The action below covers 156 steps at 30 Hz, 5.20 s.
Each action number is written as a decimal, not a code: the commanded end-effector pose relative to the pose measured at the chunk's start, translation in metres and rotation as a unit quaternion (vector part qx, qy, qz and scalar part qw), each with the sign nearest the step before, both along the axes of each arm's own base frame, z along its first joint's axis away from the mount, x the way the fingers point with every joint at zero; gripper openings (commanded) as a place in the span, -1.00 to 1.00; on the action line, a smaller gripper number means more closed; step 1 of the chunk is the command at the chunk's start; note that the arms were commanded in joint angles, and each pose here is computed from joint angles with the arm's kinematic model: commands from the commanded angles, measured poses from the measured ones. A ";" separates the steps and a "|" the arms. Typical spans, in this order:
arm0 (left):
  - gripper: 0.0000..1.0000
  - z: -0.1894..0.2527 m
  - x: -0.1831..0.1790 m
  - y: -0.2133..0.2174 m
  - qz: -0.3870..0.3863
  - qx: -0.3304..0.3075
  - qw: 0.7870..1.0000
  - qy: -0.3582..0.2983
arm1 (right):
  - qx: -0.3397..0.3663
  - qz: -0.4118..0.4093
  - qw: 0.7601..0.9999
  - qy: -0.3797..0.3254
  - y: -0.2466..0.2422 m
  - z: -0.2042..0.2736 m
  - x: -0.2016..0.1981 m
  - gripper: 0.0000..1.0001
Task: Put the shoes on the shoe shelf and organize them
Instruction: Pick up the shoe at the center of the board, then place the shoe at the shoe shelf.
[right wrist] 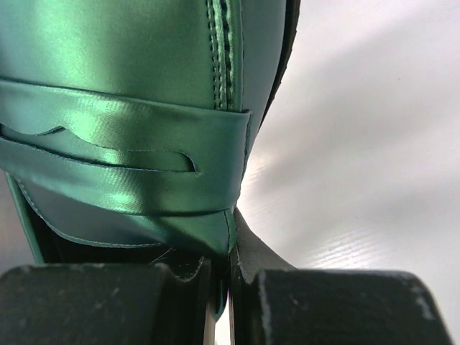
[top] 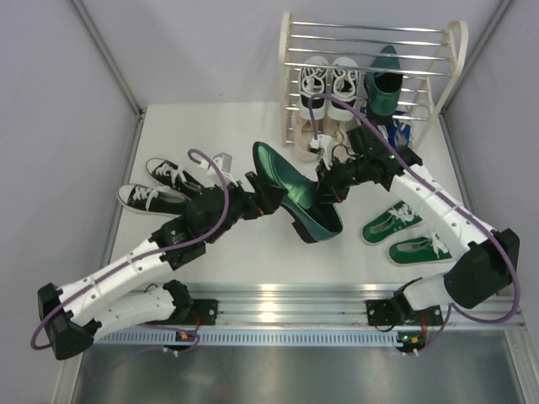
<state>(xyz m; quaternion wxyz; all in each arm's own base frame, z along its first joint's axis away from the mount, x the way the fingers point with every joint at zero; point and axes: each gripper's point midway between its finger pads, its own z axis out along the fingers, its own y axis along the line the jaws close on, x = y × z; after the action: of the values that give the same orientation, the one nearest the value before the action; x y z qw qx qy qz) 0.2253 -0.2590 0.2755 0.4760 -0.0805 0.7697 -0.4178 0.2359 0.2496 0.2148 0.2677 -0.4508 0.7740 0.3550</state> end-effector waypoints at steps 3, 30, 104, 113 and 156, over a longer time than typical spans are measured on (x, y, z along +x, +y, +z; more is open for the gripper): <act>0.96 0.036 0.015 -0.017 -0.034 -0.014 0.999 -0.030 | 0.058 0.069 0.993 -0.074 0.004 0.035 -0.017 -1.00; -1.00 0.026 0.052 0.006 -0.044 -0.116 0.992 0.030 | 0.100 0.329 0.890 -0.299 -0.062 0.061 -0.120 0.49; 0.72 0.008 0.031 0.077 0.016 0.062 0.998 -0.026 | -0.194 -0.055 0.967 -0.155 -0.194 0.053 -0.046 -1.00; 0.72 0.002 0.032 0.082 0.022 0.076 0.997 -0.024 | -0.188 -0.069 0.967 -0.160 -0.213 0.066 0.003 -1.00; 0.70 0.008 0.037 0.078 0.014 0.070 0.997 -0.018 | -0.198 -0.047 0.946 -0.251 -0.267 0.087 0.165 -1.00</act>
<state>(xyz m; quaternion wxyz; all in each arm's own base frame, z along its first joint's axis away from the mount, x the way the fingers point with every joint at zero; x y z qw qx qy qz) 0.2613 -0.1814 0.2639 0.4836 -0.0491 0.8033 -0.3442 0.3974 -0.0208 0.2645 0.3252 -0.5166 0.7883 0.0772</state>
